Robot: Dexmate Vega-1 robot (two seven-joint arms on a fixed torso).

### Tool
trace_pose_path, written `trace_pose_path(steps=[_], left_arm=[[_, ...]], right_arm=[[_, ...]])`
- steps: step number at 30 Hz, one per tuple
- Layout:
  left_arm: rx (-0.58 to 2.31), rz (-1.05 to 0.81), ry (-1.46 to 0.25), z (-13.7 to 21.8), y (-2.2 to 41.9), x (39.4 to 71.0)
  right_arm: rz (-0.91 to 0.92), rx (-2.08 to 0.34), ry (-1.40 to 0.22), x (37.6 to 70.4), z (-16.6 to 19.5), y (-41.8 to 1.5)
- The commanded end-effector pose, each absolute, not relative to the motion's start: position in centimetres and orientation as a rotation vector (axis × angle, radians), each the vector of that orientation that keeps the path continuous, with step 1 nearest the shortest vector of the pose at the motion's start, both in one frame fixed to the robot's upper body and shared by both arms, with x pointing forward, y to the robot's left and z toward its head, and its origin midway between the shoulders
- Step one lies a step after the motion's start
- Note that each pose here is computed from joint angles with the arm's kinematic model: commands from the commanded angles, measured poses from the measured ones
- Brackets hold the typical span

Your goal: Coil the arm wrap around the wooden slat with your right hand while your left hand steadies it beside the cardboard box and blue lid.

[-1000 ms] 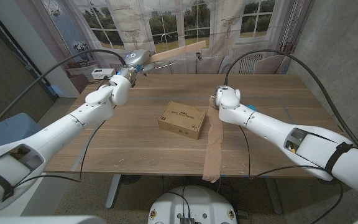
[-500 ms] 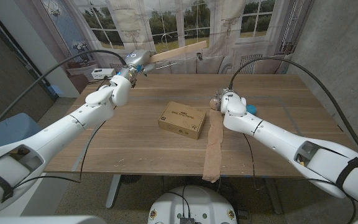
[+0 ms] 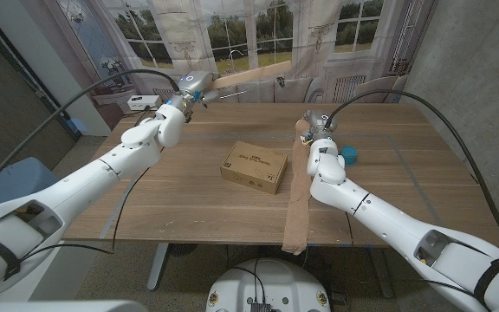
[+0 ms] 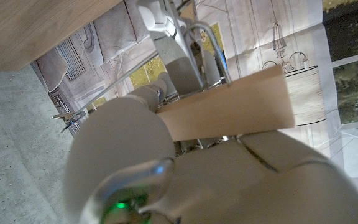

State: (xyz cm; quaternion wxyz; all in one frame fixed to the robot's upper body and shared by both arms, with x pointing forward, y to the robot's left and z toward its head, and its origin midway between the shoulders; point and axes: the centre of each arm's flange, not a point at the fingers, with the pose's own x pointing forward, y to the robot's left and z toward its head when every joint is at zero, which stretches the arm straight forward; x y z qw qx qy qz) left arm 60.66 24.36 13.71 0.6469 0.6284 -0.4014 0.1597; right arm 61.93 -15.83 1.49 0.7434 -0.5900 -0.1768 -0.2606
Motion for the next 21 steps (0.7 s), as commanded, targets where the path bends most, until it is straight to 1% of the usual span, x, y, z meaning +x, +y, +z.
trace_pose_path(steps=[1, 6, 14, 21], left_arm=[[1.444, 0.352, -0.893, 13.5, 23.9, 60.4], [1.451, 0.355, -0.883, 13.6, 23.8, 60.1], [1.472, 0.337, -0.865, 14.0, 23.2, 59.8], [1.495, 0.28, -0.831, 14.1, 22.1, 60.2]], right_arm=[[-0.827, -1.17, -0.568, 58.4, 1.1, -17.0], [-0.889, -1.116, -0.641, 57.3, 0.6, -17.5], [-0.939, -1.046, -0.736, 55.9, -0.3, -18.4], [-0.994, -1.015, -0.805, 54.3, 0.0, -19.2]])
